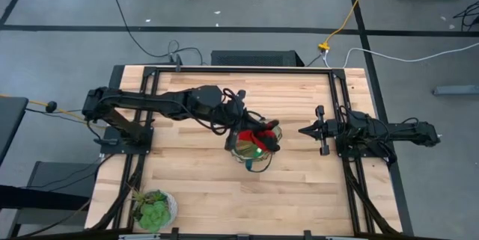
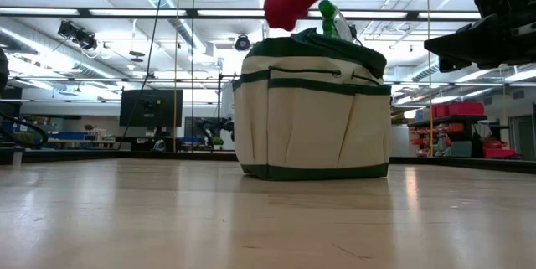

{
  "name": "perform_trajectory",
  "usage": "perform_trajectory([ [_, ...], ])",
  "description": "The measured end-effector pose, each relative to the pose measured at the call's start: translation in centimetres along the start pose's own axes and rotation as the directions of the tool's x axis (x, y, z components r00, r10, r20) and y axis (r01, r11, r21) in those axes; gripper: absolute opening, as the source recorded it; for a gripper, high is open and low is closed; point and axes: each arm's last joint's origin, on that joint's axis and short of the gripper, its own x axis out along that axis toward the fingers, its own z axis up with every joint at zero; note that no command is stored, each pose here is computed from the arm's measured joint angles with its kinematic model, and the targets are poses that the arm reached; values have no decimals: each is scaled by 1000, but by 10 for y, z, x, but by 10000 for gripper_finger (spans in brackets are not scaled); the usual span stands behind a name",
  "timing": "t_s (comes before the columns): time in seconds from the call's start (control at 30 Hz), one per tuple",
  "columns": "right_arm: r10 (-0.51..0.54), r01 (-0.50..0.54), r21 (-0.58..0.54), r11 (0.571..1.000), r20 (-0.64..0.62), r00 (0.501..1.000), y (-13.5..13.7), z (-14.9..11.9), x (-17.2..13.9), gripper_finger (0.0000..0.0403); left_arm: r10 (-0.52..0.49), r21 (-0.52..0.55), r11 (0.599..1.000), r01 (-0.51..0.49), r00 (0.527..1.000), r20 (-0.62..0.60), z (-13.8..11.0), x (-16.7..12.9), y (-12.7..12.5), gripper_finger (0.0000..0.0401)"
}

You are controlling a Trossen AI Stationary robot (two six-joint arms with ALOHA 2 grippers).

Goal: Pick & Place Garden tools in Gardening bag
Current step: Put the red gloves into the light brown and green gardening bag

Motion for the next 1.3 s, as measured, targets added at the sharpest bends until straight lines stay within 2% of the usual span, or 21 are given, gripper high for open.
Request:
perform_trajectory([
  [0.2,0,0,0,1000,0,1000,0,0,0,2,-17,-2,1000,17,1000,-13,-4,1,0,5],
  [0.4,0,0,0,1000,0,1000,0,0,0,2,-28,-48,999,25,996,-79,-29,6,0,5],
  [0.53,0,0,0,1000,0,1000,0,0,0,2,-29,-70,997,22,995,-90,-36,7,1,5],
  [0.77,0,0,0,1000,-1,1000,0,0,0,2,-61,-88,994,62,998,18,-34,8,3,5],
  [1.1,0,0,0,1000,-1,1000,0,0,0,2,-45,-90,994,56,991,123,-25,7,10,5],
  [1.3,0,0,0,1000,0,1000,0,0,0,2,-45,-93,994,57,990,131,-24,7,10,5],
])
